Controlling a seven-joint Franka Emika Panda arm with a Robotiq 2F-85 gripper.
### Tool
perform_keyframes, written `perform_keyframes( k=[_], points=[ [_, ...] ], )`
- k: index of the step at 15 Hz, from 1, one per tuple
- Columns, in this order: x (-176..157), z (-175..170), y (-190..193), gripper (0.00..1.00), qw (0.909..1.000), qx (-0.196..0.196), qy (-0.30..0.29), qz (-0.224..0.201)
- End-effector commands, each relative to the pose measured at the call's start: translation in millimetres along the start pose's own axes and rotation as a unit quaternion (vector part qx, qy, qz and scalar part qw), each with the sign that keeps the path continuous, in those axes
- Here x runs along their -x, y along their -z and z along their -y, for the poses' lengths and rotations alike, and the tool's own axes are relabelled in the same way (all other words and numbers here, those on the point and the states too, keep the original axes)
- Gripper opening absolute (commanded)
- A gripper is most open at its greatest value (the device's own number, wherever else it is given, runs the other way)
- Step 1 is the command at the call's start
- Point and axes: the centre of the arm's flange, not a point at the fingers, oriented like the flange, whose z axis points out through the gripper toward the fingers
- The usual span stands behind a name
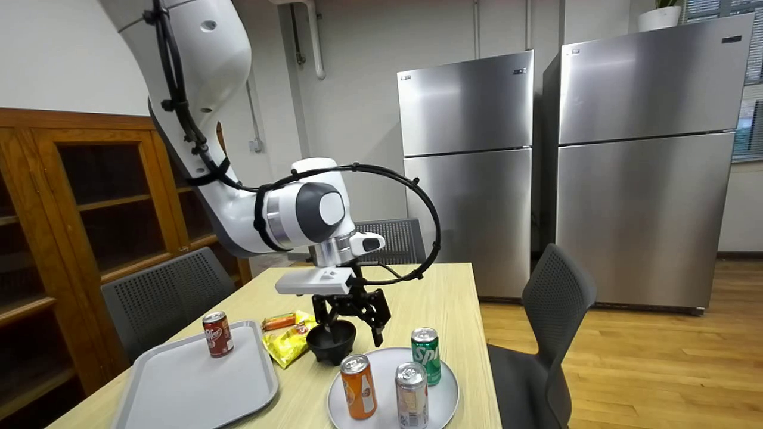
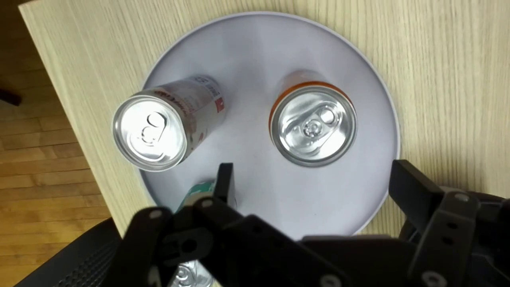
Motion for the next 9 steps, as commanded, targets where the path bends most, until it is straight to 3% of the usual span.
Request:
perform_keyframes(
  k=[1, 9],
  points=[
    [-0.8, 3.7, -7.5, 1.0, 0.9999, 0.009, 0.005, 0.001],
    [-1.5, 10.5, -31.6, 1.0, 0.9995, 0.017, 0.022, 0.013]
  ],
)
